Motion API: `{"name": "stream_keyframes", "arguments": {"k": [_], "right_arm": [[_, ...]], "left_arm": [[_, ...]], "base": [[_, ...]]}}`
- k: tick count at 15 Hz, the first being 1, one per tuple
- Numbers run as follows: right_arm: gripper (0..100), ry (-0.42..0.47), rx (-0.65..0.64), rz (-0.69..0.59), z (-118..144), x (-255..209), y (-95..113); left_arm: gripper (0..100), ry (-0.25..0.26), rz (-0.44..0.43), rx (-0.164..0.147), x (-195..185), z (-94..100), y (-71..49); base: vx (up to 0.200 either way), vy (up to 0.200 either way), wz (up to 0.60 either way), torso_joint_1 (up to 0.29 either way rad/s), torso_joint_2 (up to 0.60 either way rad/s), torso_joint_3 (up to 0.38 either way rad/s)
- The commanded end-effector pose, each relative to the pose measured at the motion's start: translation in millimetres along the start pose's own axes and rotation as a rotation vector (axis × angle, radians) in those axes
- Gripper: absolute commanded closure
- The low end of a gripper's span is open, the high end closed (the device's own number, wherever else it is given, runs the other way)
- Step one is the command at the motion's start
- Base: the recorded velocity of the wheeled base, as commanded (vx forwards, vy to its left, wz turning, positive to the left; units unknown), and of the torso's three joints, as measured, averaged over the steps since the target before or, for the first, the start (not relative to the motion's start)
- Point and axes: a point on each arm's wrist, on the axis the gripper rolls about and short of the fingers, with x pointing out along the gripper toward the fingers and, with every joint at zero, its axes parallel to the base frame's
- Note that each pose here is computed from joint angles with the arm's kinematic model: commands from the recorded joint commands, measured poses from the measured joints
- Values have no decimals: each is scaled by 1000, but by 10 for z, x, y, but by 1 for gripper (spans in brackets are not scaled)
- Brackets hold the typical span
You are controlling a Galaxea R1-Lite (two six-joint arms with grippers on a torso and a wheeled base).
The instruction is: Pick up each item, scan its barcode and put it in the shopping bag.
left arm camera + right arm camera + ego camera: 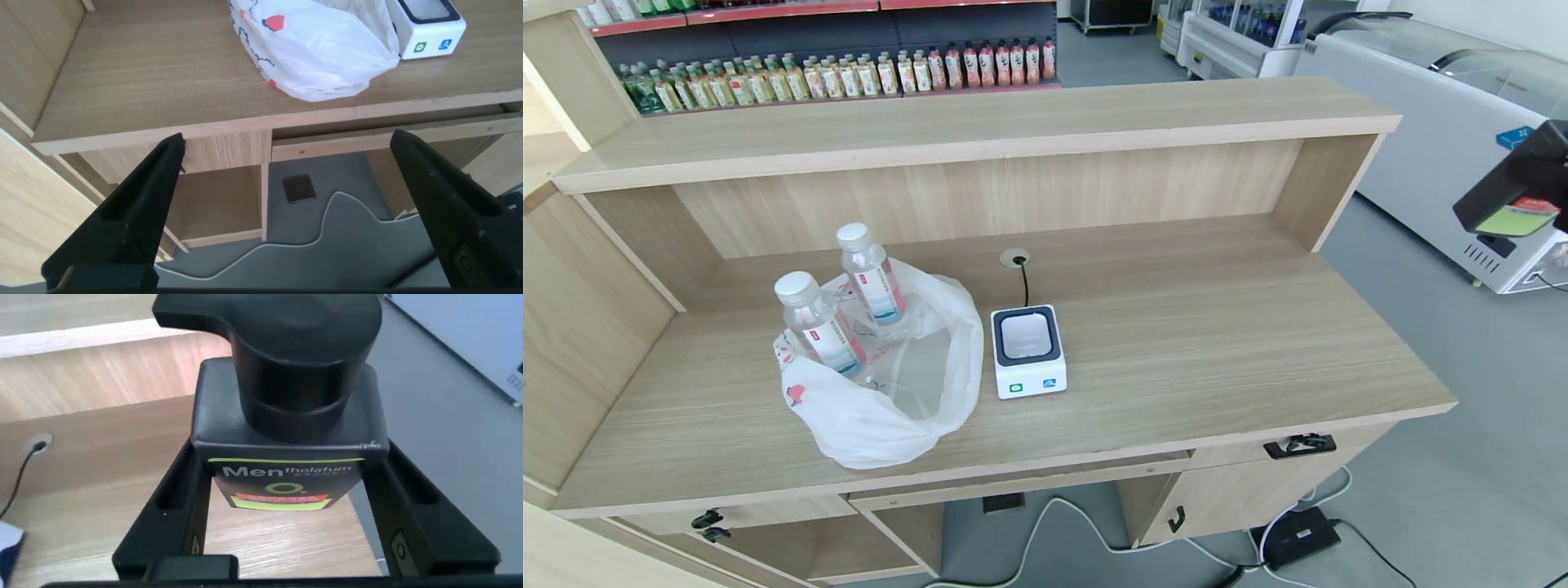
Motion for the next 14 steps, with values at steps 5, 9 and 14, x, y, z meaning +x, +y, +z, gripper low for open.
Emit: {"name": "stream_keyframes", "arguments": {"k": [5,9,14], "right_arm": [[100,11,-11,-124,-56,-202,-94],[100,40,-85,-177,-100,-204,-104],[100,94,-132,-99,-106,-248,40]], "left_arm": [[0,-1,0,0,0,0,0],[0,-1,0,0,0,0,0],[0,-1,0,0,0,0,0]], "base": [[0,0,0,0,0,0],[0,0,0,0,0,0],[0,0,480,0,1,3]]}}
